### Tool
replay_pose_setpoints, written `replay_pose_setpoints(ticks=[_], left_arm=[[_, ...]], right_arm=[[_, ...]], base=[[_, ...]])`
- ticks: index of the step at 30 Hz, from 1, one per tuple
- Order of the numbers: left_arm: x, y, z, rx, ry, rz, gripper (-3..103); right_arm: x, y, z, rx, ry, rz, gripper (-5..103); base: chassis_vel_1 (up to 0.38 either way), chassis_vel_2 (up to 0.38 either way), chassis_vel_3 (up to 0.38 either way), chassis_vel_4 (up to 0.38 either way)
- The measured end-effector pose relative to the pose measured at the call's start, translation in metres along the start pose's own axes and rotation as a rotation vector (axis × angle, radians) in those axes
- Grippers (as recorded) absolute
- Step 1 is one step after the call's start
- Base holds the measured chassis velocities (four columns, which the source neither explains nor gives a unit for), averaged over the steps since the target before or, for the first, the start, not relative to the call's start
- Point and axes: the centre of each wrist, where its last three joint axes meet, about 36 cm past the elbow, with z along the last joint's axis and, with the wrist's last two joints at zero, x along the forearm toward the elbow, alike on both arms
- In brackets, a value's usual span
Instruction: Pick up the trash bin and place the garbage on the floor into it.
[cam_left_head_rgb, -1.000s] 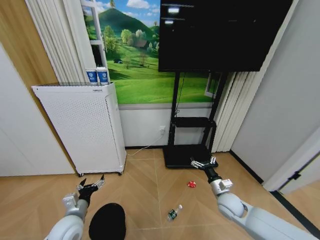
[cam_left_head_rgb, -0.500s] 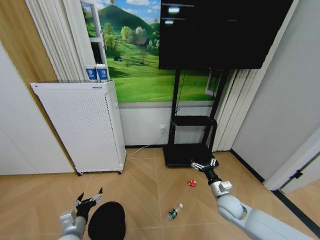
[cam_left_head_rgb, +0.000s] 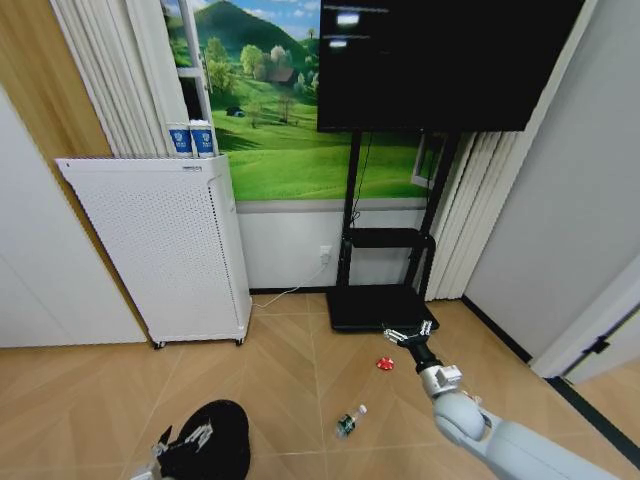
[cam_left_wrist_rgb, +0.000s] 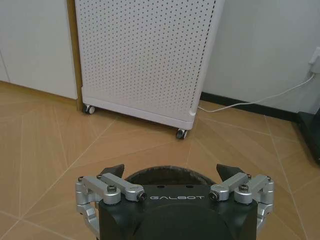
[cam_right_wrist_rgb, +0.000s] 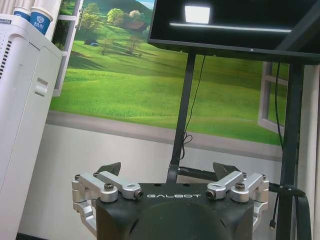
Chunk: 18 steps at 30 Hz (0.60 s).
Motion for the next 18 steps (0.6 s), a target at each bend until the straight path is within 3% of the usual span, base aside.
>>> replay_pose_setpoints(ticks=[8,18], left_arm=[[0.022,0.006,0.029,-0.010,0.039,-0.029,100],[0.023,0.017,0.031,-0.006,0.034,-0.051,100]], right_arm=[[0.003,0.001,0.009,0.004,0.008,0.000,100],[0.008,0.005,0.019,0.001,0.014,-0.001,100]], base=[[0.000,0.000,0.000,0.000],[0.000,0.000,0.000,0.000]])
